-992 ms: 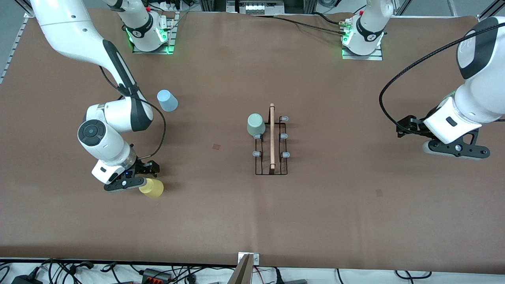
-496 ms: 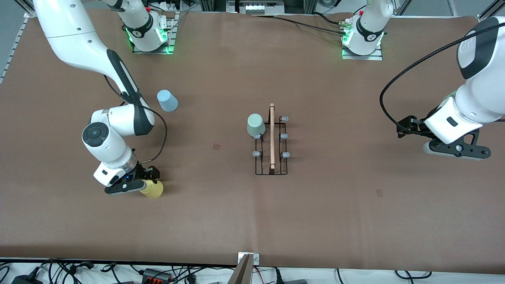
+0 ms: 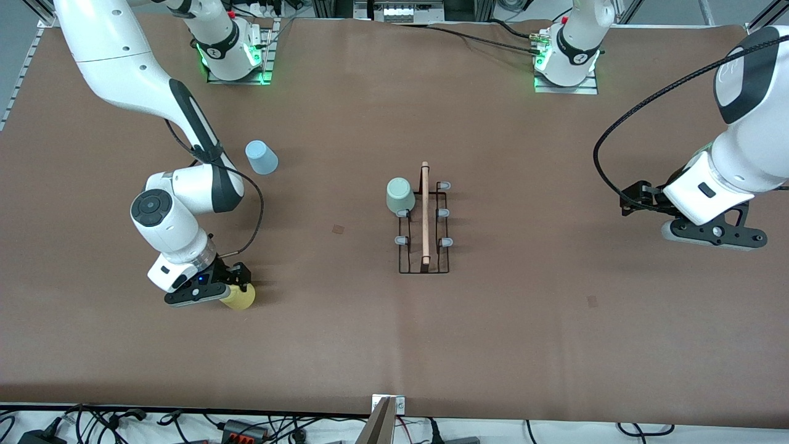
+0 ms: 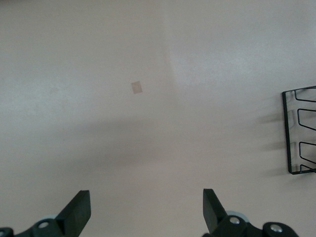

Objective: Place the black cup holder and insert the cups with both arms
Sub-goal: 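Carry the yellow cup to the rack and place it on a peg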

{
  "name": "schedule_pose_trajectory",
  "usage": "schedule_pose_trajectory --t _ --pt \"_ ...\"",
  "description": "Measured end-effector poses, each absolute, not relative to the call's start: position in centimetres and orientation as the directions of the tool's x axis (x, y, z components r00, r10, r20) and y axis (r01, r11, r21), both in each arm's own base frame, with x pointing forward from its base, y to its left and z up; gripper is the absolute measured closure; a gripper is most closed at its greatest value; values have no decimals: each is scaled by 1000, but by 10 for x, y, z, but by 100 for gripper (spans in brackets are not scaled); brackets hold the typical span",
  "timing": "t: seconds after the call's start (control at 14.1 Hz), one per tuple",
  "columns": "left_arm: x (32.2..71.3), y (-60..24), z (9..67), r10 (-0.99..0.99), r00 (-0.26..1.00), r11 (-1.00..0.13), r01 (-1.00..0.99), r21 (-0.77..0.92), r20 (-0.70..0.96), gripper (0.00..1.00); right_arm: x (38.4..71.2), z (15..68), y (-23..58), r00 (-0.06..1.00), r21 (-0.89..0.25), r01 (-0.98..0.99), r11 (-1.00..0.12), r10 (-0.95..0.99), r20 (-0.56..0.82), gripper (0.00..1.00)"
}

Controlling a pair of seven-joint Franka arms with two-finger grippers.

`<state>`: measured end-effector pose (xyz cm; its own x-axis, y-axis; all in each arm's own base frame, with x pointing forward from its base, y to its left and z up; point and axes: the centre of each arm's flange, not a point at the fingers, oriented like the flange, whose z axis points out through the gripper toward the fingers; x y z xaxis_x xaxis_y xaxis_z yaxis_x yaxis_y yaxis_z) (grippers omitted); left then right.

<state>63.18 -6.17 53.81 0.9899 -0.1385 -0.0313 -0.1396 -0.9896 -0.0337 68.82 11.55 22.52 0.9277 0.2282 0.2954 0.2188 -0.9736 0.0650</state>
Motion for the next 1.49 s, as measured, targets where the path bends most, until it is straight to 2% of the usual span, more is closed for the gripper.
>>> schedule_pose_trajectory --t 0.07,0.14,0.21,0.5,0.71,0.99,1.28,1.49 --pt "632 -62 538 -139 990 -990 -140 -34 -31 0 688 225 116 927 65 219 -974 228 296 12" --pt "632 -62 538 -139 990 -990 -140 -34 -31 0 688 225 116 927 65 220 -973 229 296 26" --pt "632 -62 538 -139 990 -990 -140 -34 -31 0 689 227 118 925 65 221 -973 231 302 34" --pt "632 -62 538 -138 990 -990 -140 -34 -31 0 688 239 138 920 65 242 -968 250 302 34" --pt "632 -61 538 -138 990 -990 -139 -34 -31 0 677 303 194 949 49 201 -978 207 239 34" --pt "632 -61 538 -138 990 -990 -139 -34 -31 0 615 405 335 979 -4 68 -998 66 192 34" --pt "632 -61 538 -138 990 -990 -139 -34 -31 0 562 417 446 977 -75 -7 -997 -23 211 34" --pt "632 -61 538 -138 990 -990 -139 -34 -31 0 554 408 480 976 -90 4 -996 -15 216 34"
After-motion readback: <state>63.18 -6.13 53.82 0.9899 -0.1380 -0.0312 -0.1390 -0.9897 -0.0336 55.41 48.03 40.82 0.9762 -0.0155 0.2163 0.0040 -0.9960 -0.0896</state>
